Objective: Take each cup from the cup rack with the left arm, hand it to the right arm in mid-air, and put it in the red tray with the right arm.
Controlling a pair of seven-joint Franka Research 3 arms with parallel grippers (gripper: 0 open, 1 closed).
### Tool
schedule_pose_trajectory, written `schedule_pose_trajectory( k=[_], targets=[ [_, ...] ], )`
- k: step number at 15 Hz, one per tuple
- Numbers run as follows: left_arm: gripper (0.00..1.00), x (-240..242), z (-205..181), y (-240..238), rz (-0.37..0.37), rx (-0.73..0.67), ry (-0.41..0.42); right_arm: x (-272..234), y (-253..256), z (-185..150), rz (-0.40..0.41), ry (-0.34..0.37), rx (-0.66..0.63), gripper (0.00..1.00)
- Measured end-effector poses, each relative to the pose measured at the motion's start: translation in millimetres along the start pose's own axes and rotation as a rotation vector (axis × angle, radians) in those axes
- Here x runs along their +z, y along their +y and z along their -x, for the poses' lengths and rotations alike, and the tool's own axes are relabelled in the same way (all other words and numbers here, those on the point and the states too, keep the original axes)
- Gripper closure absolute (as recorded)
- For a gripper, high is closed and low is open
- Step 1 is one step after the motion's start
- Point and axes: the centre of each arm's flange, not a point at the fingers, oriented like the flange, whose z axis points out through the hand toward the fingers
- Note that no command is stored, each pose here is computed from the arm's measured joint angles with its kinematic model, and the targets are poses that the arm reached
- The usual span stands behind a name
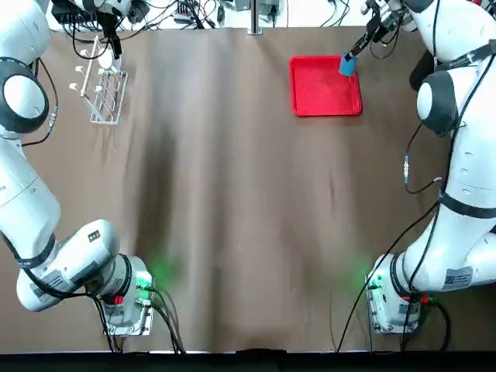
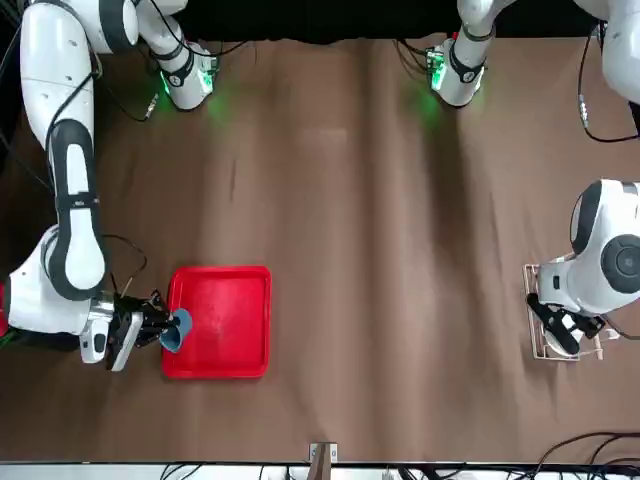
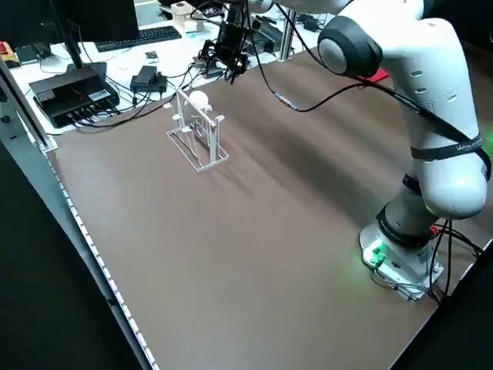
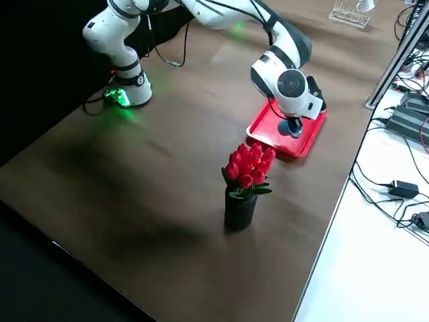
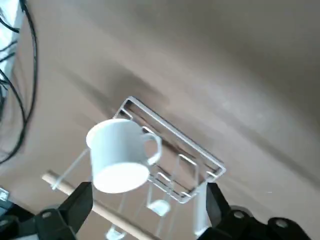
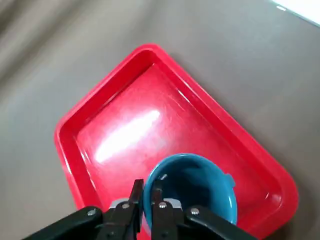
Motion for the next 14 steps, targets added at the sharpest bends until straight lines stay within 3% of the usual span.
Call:
schedule_pose_trajectory(
  k=[6,14],
  targets=[
    [0.0,32,12,-27,-0.132,0.154,-0.035,25,1,-7,0.032,-0.041,-0.327,0.89],
    [0.0,59,6,-28,-0.143,0.184,-0.022,40,-1,-6,0.016,-0.08,-0.411,0.91]
  ],
)
